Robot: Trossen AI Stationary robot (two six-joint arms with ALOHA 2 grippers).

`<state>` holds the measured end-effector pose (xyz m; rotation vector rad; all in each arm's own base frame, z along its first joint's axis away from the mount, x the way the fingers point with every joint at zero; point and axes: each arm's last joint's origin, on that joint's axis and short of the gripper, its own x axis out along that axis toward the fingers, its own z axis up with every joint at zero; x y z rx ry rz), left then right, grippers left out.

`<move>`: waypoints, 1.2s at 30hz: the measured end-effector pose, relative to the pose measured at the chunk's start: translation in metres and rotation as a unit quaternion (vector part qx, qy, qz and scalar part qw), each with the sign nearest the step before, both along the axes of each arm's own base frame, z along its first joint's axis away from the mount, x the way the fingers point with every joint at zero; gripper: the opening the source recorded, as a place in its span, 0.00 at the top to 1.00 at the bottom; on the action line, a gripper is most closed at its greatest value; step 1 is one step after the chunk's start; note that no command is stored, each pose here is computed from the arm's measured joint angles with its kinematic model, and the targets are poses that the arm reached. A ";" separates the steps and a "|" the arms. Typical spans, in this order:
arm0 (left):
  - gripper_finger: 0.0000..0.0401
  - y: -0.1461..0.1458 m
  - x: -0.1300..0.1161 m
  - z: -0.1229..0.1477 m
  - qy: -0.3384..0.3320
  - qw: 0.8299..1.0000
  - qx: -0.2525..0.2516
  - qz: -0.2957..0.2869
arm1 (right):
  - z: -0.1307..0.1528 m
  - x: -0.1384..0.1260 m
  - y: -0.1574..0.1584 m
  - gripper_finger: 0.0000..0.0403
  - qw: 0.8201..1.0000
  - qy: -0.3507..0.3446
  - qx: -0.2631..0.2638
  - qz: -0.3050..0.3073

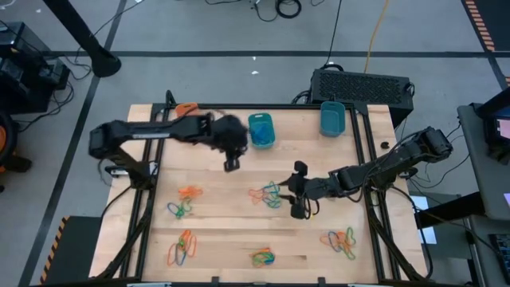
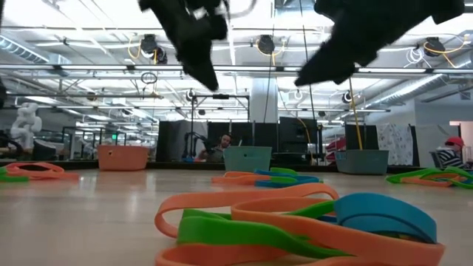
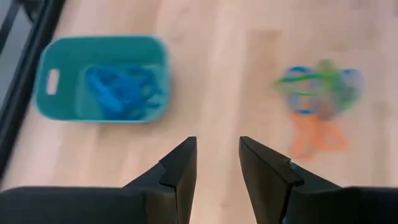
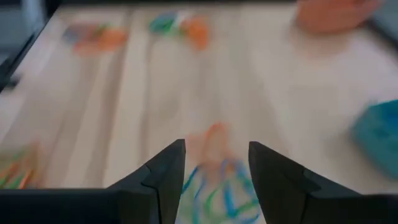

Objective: Sort rubber bands into baskets
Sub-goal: Put the blue rubber band into the light blue bin

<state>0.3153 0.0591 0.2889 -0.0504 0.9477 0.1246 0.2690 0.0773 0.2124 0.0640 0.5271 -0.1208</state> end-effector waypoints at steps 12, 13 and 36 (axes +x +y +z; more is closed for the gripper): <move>0.68 -0.118 -0.075 -0.001 0.008 0.991 -0.129 -0.022 | 0.011 0.009 0.000 0.58 0.996 -0.082 -0.011 -0.038; 0.68 -0.129 -0.080 -0.003 0.017 0.989 -0.143 -0.027 | 0.011 0.009 0.000 0.58 0.996 -0.083 -0.015 -0.036; 0.68 -0.273 -0.145 -0.056 0.188 0.947 -0.251 0.062 | 0.018 0.013 0.000 0.58 0.993 -0.113 -0.025 0.001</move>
